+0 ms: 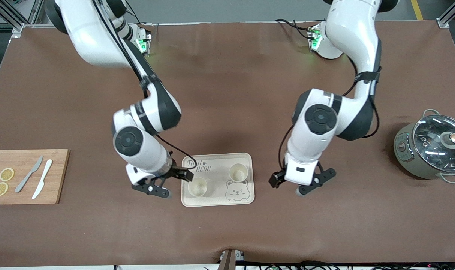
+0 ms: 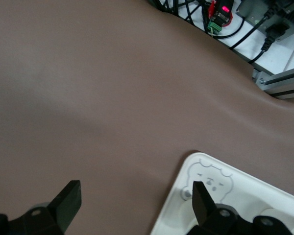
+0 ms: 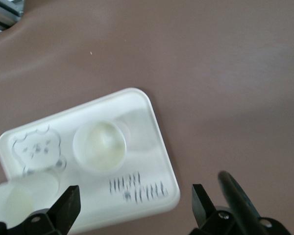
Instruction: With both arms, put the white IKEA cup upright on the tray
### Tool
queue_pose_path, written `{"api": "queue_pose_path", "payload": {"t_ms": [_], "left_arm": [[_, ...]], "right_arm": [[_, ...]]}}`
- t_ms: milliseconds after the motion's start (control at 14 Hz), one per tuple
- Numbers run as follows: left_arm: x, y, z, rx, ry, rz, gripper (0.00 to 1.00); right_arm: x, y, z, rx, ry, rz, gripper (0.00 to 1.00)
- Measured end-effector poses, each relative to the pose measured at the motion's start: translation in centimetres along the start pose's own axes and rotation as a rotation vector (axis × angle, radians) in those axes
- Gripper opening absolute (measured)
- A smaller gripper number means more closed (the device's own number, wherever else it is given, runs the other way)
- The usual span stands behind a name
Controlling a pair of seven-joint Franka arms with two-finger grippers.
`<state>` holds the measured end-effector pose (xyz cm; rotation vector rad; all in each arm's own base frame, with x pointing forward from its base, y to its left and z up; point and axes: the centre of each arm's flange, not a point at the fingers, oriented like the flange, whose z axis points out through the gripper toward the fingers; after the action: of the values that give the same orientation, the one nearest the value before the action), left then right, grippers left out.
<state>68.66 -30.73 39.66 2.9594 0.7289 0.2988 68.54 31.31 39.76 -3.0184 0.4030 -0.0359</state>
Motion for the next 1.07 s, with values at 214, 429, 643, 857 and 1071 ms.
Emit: {"api": "queue_pose_path", "payload": {"t_ms": [214,429,643,857,1071], "left_arm": [[2.6,-4.4,-1.4,0.012,-0.016,0.074,1.0],[5.2,-8.9,-3.3,0.01,-0.021,0.147,1.0],[7.0,-13.0,-5.2,0.022,-0.052,0.238,1.0],[8.7,-16.3,-7.3,0.029,-0.08,0.32,1.0],[10.3,-19.4,-9.1,0.029,-0.094,0.384,1.0]], "right_arm": [[-3.5,2.0,-11.3,-0.041,-0.05,-0.008,1.0],[-6.0,6.9,-18.8,-0.061,-0.071,-0.07,1.0],[-6.3,15.6,-21.9,-0.067,-0.082,-0.143,1.0],[-4.9,25.8,-23.0,-0.063,-0.094,-0.194,1.0],[-2.5,35.6,-23.6,-0.05,-0.082,-0.201,1.0]]}}
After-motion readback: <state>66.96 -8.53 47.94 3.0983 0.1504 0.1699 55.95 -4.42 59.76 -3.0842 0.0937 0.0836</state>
